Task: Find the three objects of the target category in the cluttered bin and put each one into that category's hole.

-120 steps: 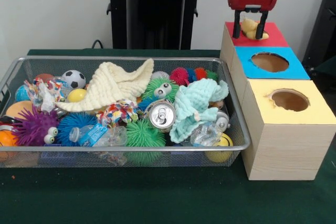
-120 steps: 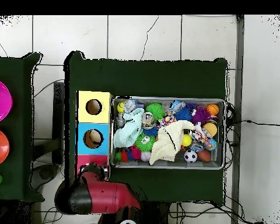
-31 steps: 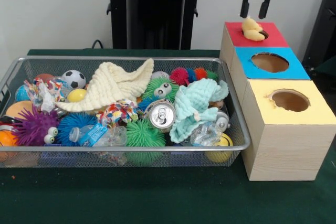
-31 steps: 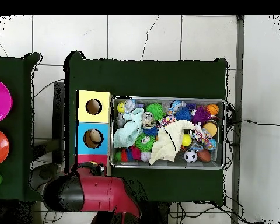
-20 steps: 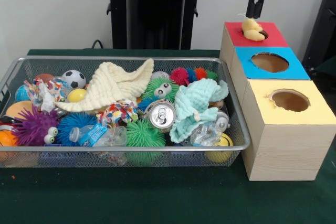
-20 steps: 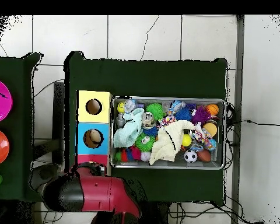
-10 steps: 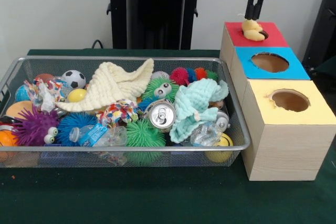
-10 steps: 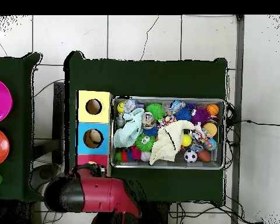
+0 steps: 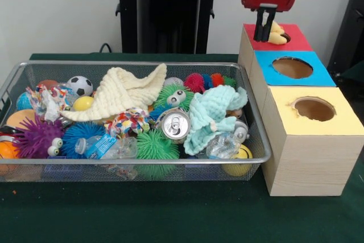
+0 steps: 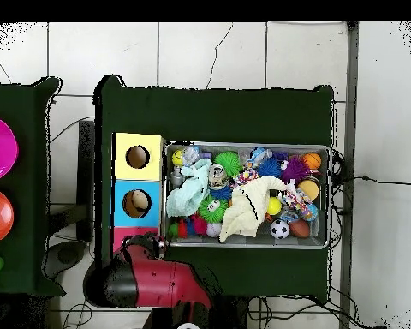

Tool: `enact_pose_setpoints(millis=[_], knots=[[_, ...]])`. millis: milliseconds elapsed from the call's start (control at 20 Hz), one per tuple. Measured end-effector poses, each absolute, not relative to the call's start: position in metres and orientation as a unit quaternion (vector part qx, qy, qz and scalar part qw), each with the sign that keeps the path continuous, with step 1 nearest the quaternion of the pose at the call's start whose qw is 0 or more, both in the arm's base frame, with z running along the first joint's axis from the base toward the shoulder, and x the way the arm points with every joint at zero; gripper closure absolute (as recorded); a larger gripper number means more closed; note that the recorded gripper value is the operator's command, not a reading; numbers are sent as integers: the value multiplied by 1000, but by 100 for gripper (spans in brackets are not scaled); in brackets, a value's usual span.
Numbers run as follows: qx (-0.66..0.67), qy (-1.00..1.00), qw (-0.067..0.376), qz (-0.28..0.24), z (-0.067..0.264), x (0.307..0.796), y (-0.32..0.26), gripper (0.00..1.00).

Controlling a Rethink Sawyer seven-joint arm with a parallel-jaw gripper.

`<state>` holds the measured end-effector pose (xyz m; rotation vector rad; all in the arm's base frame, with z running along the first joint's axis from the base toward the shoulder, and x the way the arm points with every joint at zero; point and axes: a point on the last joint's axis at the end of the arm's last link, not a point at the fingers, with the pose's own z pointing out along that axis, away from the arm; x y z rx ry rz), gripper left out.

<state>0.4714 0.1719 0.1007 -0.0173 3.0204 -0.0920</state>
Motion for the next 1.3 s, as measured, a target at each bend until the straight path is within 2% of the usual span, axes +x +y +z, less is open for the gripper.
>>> enact_pose_setpoints(millis=[350, 1300], knots=[[-8, 998, 58, -29, 88, 467, 174, 100], [-54, 996, 73, -24, 101, 444, 244, 100]])
